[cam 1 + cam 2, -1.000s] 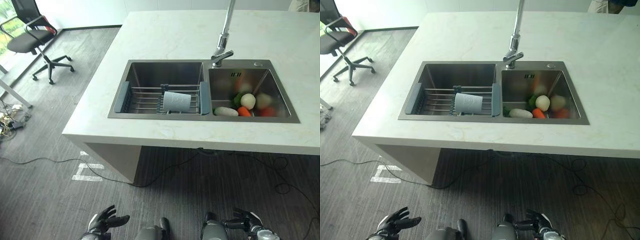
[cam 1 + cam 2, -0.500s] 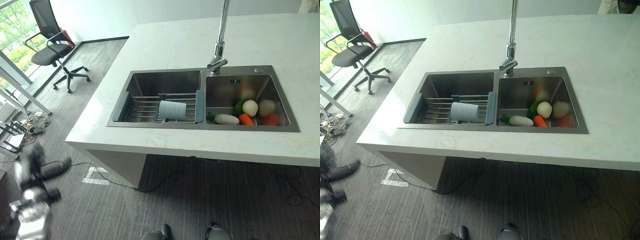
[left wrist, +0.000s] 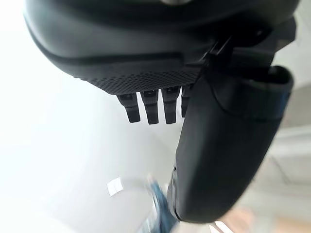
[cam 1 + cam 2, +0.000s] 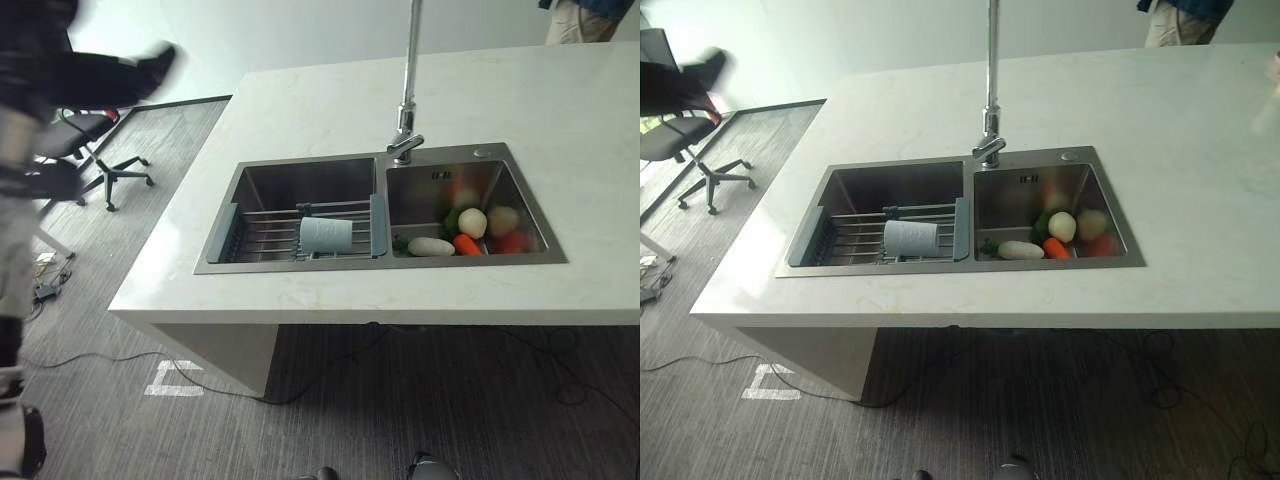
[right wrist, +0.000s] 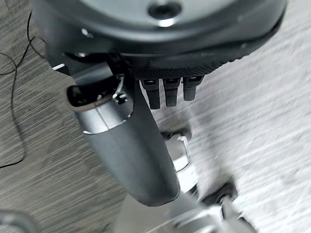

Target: Place the dishes in the dishwasher.

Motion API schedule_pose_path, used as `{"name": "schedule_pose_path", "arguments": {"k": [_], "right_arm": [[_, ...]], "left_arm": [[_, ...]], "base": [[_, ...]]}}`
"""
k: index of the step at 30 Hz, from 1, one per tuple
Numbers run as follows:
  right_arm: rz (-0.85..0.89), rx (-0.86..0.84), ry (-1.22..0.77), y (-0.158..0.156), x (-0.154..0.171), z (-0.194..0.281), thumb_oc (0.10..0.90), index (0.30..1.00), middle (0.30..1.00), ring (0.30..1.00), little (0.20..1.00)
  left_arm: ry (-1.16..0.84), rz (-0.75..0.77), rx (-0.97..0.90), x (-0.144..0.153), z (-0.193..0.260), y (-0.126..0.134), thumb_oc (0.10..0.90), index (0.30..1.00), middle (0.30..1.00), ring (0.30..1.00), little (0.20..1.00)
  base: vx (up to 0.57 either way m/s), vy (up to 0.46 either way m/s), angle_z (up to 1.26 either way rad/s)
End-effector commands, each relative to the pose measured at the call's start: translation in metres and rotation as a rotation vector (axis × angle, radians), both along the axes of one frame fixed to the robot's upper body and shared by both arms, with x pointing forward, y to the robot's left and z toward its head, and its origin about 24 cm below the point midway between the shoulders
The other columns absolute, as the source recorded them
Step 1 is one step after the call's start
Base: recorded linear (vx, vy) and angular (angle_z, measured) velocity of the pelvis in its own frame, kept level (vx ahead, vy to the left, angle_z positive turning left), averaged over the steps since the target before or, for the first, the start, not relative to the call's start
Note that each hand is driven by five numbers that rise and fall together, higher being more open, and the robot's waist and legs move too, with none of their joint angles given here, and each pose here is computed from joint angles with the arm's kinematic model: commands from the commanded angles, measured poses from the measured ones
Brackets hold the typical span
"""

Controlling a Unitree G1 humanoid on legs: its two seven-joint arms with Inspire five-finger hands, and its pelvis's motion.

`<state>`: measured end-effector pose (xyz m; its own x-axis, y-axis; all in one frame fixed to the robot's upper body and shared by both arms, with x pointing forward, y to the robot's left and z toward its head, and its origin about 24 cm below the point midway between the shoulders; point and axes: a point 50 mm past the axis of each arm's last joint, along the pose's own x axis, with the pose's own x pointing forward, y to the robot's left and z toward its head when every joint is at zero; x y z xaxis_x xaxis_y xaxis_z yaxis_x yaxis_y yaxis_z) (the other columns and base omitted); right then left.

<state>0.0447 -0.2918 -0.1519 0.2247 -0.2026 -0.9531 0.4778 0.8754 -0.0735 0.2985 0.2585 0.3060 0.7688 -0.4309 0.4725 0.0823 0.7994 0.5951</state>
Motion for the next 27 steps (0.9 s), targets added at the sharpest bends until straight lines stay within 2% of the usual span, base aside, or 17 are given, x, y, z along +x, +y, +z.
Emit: {"name": "schedule_pose_path", "arguments": {"k": [1, 5, 9, 18, 27], "right_arm": [[-0.046, -0.011, -0.023, -0.009, 0.001, 0.004, 0.800, 0.900, 0.900, 0.900, 0.900], [-0.048, -0.015, -0.013, -0.010, -0.002, 0.004, 0.800, 0.900, 0.900, 0.900, 0.900], [-0.065, -0.023, 0.012, -0.016, -0.015, 0.005, 0.800, 0.900, 0.900, 0.900, 0.900], [-0.076, -0.041, 0.027, -0.026, -0.034, 0.010, 0.800, 0.900, 0.900, 0.900, 0.900], [-0.072, -0.071, 0.015, -0.034, -0.034, 0.013, 0.800, 0.900, 0.900, 0.900, 0.900]], "left_arm": [[-0.039, 0.043, 0.098, -0.003, 0.022, 0.002, 0.800, 0.900, 0.900, 0.900, 0.900], [0.067, 0.075, 0.240, 0.018, 0.002, -0.018, 0.800, 0.900, 0.900, 0.900, 0.900], [0.144, 0.093, 0.293, 0.027, -0.004, -0.021, 0.800, 0.900, 0.900, 0.900, 0.900], [0.210, 0.170, 0.338, 0.040, -0.022, -0.018, 0.800, 0.900, 0.900, 0.900, 0.900], [0.139, 0.360, 0.393, 0.043, -0.023, 0.004, 0.800, 0.900, 0.900, 0.900, 0.900]], "base": [[0.03, -0.046, -0.32], [0.01, -0.031, -0.31], [-0.02, 0.000, -0.28], [-0.01, 0.042, -0.11], [-0.01, 0.022, -0.06]]}}
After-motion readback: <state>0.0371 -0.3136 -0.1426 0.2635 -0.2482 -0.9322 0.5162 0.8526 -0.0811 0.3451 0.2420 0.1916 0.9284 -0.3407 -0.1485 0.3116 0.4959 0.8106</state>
